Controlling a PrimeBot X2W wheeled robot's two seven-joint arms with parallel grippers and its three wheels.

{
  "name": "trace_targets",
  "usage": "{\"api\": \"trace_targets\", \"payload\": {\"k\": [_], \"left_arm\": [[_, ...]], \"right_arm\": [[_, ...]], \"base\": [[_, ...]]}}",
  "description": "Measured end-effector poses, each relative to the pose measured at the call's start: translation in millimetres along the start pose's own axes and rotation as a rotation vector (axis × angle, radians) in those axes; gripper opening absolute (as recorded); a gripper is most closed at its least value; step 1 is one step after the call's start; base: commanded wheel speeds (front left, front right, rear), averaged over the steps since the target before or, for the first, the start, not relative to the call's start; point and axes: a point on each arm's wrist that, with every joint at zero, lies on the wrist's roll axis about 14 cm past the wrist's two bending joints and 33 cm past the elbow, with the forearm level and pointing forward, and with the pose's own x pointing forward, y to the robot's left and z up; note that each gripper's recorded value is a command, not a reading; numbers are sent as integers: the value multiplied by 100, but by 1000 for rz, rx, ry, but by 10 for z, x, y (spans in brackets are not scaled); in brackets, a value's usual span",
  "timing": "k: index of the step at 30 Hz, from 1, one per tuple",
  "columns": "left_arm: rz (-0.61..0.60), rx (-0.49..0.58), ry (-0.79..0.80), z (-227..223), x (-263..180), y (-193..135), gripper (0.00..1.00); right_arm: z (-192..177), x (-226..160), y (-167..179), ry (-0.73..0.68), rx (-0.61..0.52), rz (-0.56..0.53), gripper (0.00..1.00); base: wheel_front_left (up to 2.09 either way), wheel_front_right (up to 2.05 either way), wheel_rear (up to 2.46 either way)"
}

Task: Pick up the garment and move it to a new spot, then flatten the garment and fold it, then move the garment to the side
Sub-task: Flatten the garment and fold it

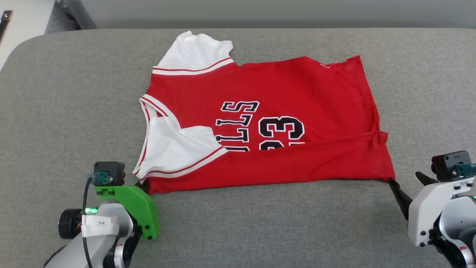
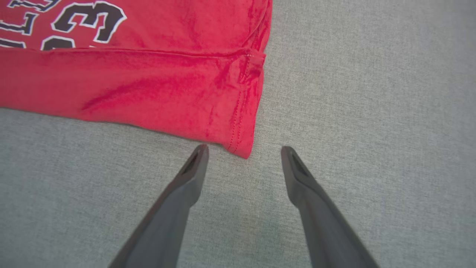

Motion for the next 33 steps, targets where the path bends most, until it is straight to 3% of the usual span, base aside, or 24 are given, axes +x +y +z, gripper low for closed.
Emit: {"api": "trace_targets", "payload": {"k": [9,18,19,21,33], "left_arm": [[-36,-11,-164,412,-237,-102,0],[-37,11,-154,381,-214,-111,0],[-35,10,-152,377,-204,-105,0],[-32,9,-145,358,-190,-95,0],[-18,28,-108,268,-224,-56,0]], "right_arm": [[114,237,73,33,-22,9,100],[-349,658,87,255,-31,-10,100],[-365,675,100,263,-29,-4,74],[-371,703,114,267,-27,3,0],[-300,609,27,234,-26,-15,0]], "base": [[0,0,0],[0,0,0],[0,0,0],[0,0,0],[0,0,0]]}}
